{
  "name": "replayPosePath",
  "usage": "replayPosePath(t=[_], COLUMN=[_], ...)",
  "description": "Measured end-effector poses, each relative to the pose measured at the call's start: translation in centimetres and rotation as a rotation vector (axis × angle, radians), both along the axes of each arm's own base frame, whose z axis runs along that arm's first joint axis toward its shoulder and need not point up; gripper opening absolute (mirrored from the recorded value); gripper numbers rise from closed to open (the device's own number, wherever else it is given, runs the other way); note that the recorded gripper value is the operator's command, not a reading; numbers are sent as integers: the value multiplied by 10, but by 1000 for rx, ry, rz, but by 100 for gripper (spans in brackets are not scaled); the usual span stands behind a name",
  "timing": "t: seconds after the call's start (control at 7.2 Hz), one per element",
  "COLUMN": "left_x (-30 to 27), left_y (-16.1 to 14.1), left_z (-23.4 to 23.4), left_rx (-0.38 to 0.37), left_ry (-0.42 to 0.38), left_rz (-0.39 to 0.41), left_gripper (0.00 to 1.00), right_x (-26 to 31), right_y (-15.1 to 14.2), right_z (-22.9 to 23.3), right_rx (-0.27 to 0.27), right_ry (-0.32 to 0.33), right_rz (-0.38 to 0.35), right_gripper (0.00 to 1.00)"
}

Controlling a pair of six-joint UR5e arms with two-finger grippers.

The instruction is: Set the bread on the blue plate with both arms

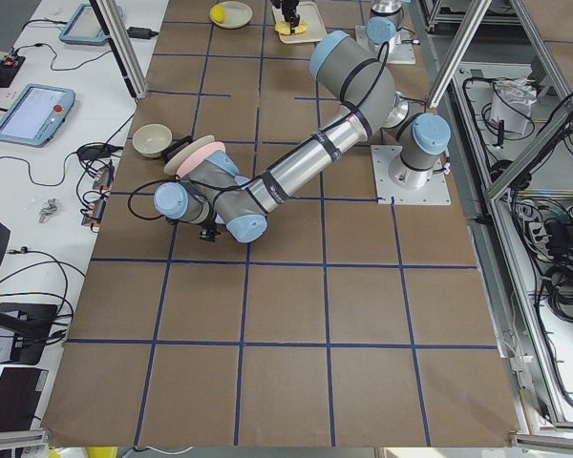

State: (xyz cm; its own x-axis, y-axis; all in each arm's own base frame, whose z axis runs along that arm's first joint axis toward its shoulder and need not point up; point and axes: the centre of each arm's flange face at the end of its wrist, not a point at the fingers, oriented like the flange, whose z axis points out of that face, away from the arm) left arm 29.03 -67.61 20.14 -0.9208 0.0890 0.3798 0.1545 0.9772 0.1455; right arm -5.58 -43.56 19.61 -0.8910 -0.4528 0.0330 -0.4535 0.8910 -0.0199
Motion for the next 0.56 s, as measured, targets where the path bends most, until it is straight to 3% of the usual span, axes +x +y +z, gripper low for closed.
replayPosePath(t=[0.56], left_x=[-1], left_y=[1], left_z=[1], left_rx=[17], left_ry=[2], left_rz=[8], left_gripper=[17], right_x=[8], right_y=[-53], right_z=[113], right_rx=[62], right_ry=[-34], right_rz=[7], right_gripper=[8])
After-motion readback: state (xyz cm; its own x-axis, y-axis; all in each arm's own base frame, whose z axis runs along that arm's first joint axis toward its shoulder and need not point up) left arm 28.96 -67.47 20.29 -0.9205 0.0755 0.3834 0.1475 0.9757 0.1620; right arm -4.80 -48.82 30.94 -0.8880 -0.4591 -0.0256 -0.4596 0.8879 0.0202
